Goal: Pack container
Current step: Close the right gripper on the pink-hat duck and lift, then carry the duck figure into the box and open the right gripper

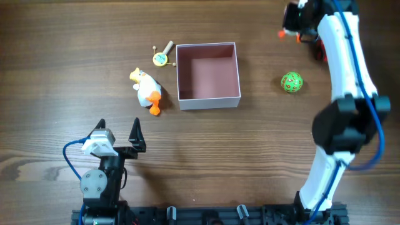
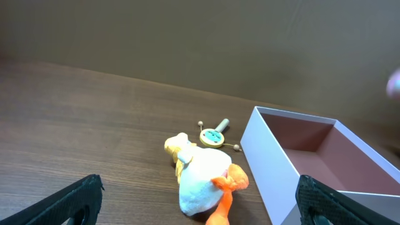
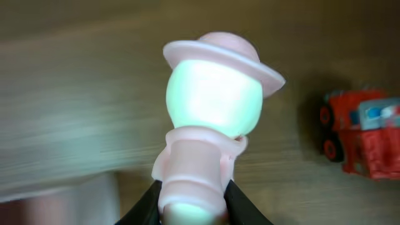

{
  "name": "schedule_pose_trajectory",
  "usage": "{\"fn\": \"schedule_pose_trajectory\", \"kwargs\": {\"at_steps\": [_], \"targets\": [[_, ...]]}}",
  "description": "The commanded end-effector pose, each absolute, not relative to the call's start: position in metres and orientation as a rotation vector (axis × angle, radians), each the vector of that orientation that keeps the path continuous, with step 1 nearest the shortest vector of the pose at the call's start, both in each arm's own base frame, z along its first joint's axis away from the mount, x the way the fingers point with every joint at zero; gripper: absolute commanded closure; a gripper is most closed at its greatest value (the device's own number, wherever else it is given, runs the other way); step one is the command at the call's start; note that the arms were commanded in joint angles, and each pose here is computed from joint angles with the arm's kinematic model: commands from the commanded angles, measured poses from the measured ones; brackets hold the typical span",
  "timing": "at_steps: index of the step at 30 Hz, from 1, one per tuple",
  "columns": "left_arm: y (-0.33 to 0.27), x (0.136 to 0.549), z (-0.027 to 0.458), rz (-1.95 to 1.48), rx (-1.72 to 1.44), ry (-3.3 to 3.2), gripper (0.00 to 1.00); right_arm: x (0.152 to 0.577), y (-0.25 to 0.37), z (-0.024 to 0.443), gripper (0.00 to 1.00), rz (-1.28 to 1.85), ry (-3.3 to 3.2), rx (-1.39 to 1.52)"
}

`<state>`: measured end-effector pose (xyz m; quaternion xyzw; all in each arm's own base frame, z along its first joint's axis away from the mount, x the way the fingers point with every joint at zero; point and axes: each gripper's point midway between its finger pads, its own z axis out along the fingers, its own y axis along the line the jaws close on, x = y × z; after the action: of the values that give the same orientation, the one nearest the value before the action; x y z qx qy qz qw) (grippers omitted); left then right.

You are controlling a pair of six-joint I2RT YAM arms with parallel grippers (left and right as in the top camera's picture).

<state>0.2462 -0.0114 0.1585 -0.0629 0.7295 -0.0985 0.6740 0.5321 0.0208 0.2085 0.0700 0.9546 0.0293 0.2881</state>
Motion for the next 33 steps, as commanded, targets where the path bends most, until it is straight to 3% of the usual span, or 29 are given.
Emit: {"fn": "schedule_pose_trajectory", "kwargs": {"at_steps": [1,6,14,26,33], "targets": [[-0.012,0.246,0.157,-0.235,-0.144,1.642,0.0,0.504,0.081,0.299,0.74,0.211,2.39,0.05],[-0.012,0.246,0.157,-0.235,-0.144,1.642,0.0,0.454,0.168,0.329,0.77,0.391,2.386,-0.084],[-0.012,0.246,0.157,-0.235,-0.144,1.642,0.0,0.408,0.256,0.267,0.76,0.437,2.573,-0.276],[-0.012,0.246,0.157,-0.235,-0.144,1.642,0.0,0.426,0.285,0.154,0.76,0.308,2.759,-0.342],[-0.012,0.246,0.157,-0.235,-0.144,1.642,0.0,0.43,0.287,0.113,0.7,0.268,2.831,-0.347]]}}
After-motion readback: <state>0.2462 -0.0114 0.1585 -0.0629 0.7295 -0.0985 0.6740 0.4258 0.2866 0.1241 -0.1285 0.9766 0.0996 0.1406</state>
